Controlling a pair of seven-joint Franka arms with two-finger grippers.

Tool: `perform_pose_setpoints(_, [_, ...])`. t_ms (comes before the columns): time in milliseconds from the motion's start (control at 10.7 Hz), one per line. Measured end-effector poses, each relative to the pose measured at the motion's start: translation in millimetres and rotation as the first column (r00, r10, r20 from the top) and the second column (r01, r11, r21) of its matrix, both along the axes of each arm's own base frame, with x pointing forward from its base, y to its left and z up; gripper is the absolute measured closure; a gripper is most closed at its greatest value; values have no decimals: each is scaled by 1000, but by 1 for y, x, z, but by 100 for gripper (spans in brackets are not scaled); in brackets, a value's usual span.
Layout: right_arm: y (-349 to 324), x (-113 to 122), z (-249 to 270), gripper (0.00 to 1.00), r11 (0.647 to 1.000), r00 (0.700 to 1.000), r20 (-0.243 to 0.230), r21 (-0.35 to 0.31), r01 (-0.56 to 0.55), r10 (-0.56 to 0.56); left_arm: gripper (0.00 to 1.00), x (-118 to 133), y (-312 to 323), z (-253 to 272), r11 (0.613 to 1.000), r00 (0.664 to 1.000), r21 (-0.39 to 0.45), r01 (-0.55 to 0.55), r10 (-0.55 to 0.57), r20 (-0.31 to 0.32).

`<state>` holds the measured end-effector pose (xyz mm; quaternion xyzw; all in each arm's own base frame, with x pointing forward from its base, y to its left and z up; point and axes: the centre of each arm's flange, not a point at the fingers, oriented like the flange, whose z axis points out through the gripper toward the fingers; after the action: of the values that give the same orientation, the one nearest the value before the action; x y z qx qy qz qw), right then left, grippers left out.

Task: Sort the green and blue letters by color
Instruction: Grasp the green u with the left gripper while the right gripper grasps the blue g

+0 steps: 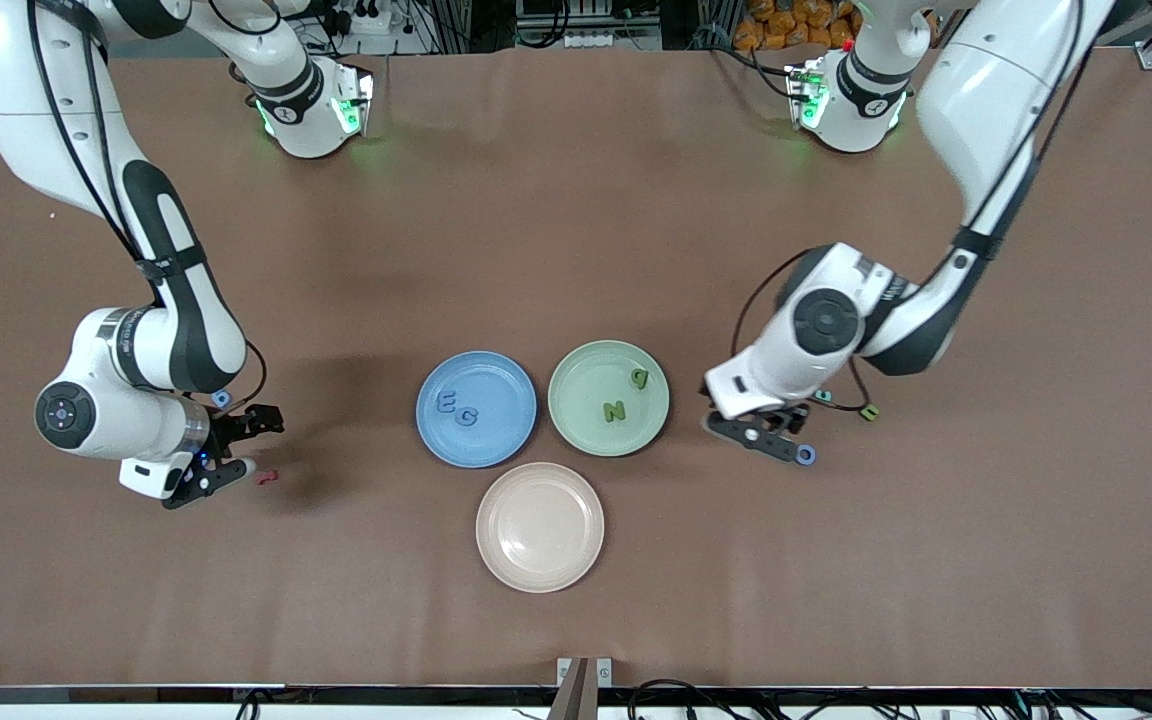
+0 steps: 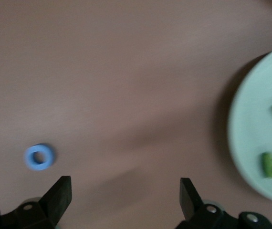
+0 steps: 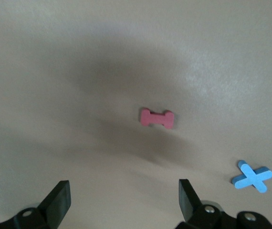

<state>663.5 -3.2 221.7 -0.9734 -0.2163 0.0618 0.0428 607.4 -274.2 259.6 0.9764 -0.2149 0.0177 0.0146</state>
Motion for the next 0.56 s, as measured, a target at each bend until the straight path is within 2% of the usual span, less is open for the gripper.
perform_pose_setpoints(281, [-13,-7,-9,0,999,999,-18,1,-38,38,0,17,82,-8,991,991,13,131,-131,-8])
perform_pose_setpoints(561, [-35,-13,-12,0,996,996,-20,-21,-90,90,0,16,157,-33,965,965,3,261,-261,15])
